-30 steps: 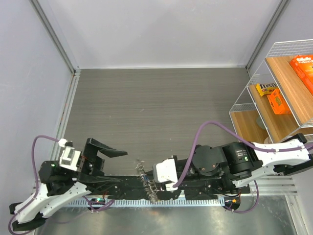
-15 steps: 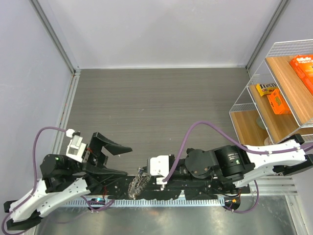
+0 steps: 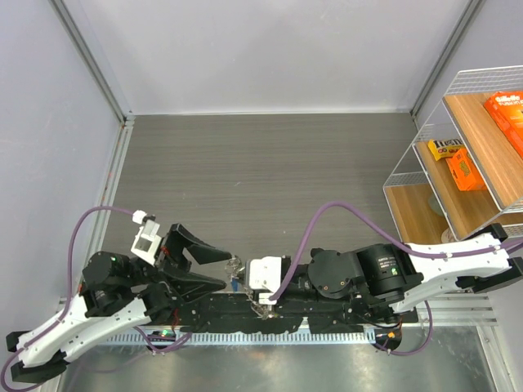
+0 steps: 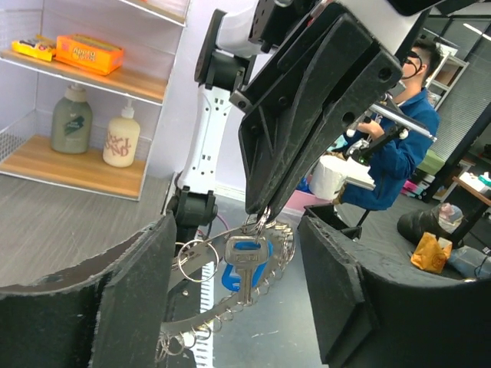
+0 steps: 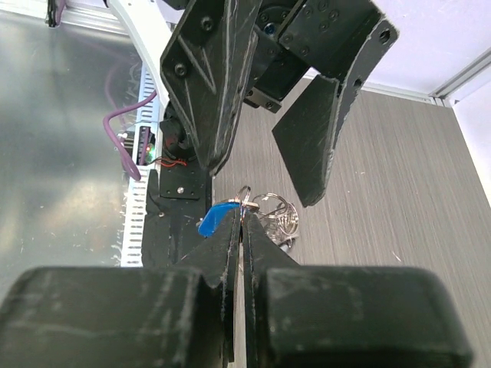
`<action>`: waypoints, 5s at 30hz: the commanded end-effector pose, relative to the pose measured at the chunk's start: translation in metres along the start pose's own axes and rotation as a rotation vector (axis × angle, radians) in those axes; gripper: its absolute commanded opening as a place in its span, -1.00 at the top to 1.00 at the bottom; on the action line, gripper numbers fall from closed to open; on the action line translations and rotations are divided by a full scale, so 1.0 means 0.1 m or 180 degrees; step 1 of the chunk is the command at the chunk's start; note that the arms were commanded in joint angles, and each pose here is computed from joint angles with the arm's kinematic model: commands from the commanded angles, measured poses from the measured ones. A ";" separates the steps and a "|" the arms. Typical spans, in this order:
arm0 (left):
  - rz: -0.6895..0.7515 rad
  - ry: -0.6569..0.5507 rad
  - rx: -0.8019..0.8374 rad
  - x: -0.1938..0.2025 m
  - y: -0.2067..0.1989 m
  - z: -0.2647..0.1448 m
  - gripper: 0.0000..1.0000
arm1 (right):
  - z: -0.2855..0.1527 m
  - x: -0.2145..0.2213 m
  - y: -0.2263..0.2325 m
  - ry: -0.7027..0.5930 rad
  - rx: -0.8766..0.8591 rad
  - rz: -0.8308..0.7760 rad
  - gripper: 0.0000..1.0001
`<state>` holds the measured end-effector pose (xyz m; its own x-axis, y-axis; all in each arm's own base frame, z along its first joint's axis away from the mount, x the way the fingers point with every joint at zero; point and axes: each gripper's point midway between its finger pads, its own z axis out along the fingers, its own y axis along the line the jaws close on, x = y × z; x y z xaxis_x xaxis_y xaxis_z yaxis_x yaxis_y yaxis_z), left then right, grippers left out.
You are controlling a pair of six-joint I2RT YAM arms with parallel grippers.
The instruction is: Put the keys on the keyring
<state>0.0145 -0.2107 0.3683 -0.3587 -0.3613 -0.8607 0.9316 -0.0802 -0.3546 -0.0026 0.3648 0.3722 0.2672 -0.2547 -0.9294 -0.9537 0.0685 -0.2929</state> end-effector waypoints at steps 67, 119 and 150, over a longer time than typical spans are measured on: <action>0.0003 0.0003 0.0407 0.09 -0.19 -0.04 1.00 | -0.33 -0.72 -0.52 -0.1226 0.0716 0.0584 0.89; 0.0183 -0.0294 0.0550 -0.25 -0.36 -0.02 -0.15 | -0.12 -0.74 -0.12 -0.1526 0.0134 0.0687 0.89; 0.0116 -0.0122 0.0627 -0.12 -0.34 0.04 0.56 | -0.06 -0.82 -0.19 -0.1573 0.0193 0.0685 0.89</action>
<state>-0.0077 -0.2078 0.3818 -0.3328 -0.3966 -0.8555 0.9396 -0.2167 -0.2651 -0.0094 0.3858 0.3987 0.1405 0.0913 -0.9859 -0.9852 0.1114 -0.1301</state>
